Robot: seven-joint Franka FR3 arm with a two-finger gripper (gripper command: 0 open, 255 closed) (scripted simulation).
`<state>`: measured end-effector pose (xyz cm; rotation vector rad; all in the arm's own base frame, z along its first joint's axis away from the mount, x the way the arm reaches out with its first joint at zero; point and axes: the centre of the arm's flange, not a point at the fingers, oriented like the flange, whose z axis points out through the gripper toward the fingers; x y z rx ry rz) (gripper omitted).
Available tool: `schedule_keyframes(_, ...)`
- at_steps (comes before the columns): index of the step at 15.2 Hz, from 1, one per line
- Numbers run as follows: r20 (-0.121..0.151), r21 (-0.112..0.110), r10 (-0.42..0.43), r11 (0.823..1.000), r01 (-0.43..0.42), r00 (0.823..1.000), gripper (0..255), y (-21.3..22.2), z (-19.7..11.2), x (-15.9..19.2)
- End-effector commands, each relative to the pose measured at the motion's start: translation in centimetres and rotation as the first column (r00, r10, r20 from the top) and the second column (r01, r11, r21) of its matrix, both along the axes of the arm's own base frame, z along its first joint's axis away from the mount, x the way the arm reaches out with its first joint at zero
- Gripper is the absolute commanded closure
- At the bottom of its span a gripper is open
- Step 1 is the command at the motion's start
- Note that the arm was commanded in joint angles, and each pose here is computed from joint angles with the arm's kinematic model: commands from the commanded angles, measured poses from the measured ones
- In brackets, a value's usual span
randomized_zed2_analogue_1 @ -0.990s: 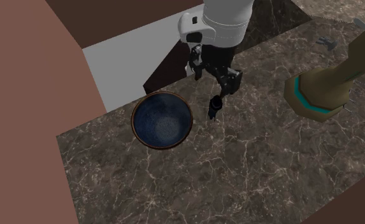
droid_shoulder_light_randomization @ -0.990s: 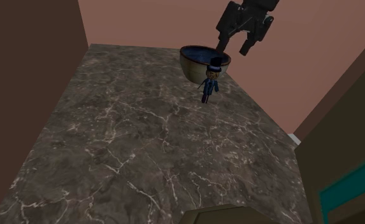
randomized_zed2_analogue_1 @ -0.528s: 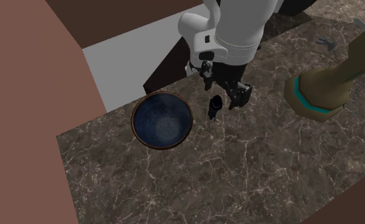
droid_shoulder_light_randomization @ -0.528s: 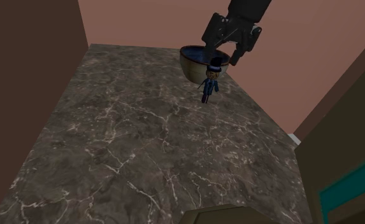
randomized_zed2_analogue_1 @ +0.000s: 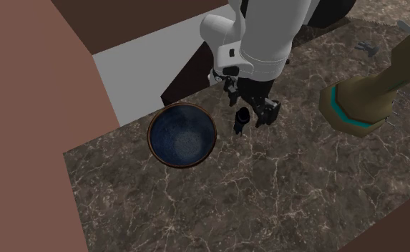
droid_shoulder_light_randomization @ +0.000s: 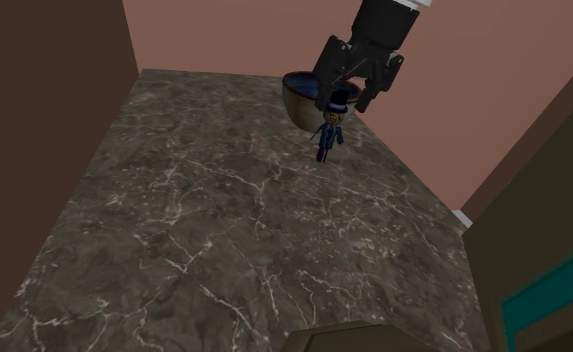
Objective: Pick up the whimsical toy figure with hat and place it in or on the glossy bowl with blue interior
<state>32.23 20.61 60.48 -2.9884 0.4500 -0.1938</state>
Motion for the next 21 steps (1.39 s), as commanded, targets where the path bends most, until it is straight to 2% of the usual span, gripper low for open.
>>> schedule_keyframes(1, 0.0, 0.0, 0.0, 1.0, 0.0, 1.0, 0, 0.0, 0.0, 0.0)
schedule_keyframes(2, 0.0, 0.0, 0.0, 1.0, 0.0, 1.0, 0, 0.0, 0.0, 0.0)
schedule_keyframes(3, 0.0, 0.0, 0.0, 1.0, 0.0, 1.0, 255, 0.0, 0.0, 0.0)
schedule_keyframes(12, 0.0, 0.0, 0.0, 1.0, 0.0, 1.0, 255, 0.0, 0.0, 0.0)
schedule_keyframes(21, 0.0, 0.0, 0.0, 1.0, 0.0, 1.0, 255, 0.0, 4.7, 0.0)
